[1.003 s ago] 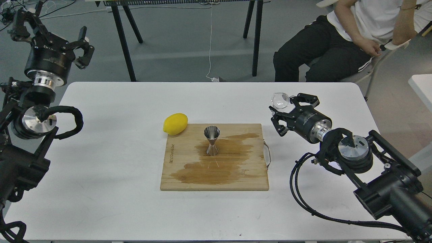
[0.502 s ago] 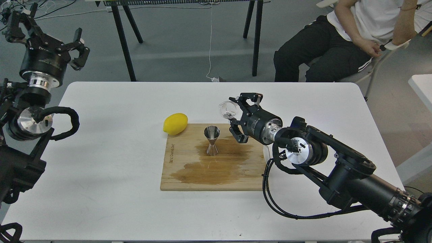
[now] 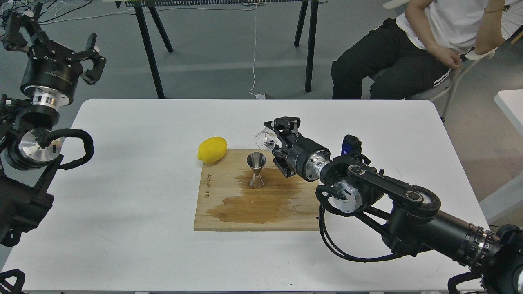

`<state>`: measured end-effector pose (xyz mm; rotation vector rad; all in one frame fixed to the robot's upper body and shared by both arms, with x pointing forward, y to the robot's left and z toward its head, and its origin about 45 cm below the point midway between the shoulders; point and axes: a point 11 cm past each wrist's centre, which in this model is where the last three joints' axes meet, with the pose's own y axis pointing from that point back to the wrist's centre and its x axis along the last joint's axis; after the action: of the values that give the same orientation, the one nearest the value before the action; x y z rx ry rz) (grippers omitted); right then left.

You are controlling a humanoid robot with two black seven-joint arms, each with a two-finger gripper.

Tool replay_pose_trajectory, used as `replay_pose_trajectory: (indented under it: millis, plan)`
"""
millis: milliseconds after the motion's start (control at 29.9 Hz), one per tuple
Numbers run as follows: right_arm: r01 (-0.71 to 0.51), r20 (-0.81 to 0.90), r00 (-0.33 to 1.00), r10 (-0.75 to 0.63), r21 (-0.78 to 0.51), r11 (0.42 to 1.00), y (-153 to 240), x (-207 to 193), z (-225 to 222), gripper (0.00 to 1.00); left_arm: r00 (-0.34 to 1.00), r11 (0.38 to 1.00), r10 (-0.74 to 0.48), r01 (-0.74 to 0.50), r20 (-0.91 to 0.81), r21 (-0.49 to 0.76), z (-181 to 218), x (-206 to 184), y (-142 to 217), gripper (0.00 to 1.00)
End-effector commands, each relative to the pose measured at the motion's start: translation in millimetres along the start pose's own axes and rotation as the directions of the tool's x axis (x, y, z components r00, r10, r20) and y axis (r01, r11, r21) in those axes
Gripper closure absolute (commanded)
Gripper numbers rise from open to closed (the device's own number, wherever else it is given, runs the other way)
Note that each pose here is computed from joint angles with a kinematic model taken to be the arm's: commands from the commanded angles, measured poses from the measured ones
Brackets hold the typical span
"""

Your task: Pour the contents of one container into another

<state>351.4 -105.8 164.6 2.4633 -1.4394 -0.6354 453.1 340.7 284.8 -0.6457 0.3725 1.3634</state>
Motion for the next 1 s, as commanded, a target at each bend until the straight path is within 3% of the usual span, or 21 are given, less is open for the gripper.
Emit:
replay_pose_trajectory:
  millis: [0,468,970]
  plan:
    - [0.016,-0.082,0.996,-0.015,0.007,1.000,-0.9,-6.5,2.1,0.67,1.000,1.000,-0.001,0.001,0.002,-0.001,0.5,0.1,0.0,0.00]
    - [0.038,-0.449,0.894,0.002,0.080,0.996,-1.8,-12.5,9.9,0.67,1.000,1.000,0.001,-0.001,0.003,-0.001,0.5,0.3,0.0,0.00]
    - [0.037,-0.597,0.800,0.052,0.135,0.990,-6.6,-10.2,16.6,0.67,1.000,1.000,0.001,-0.001,0.003,-0.001,0.5,0.3,0.0,0.00]
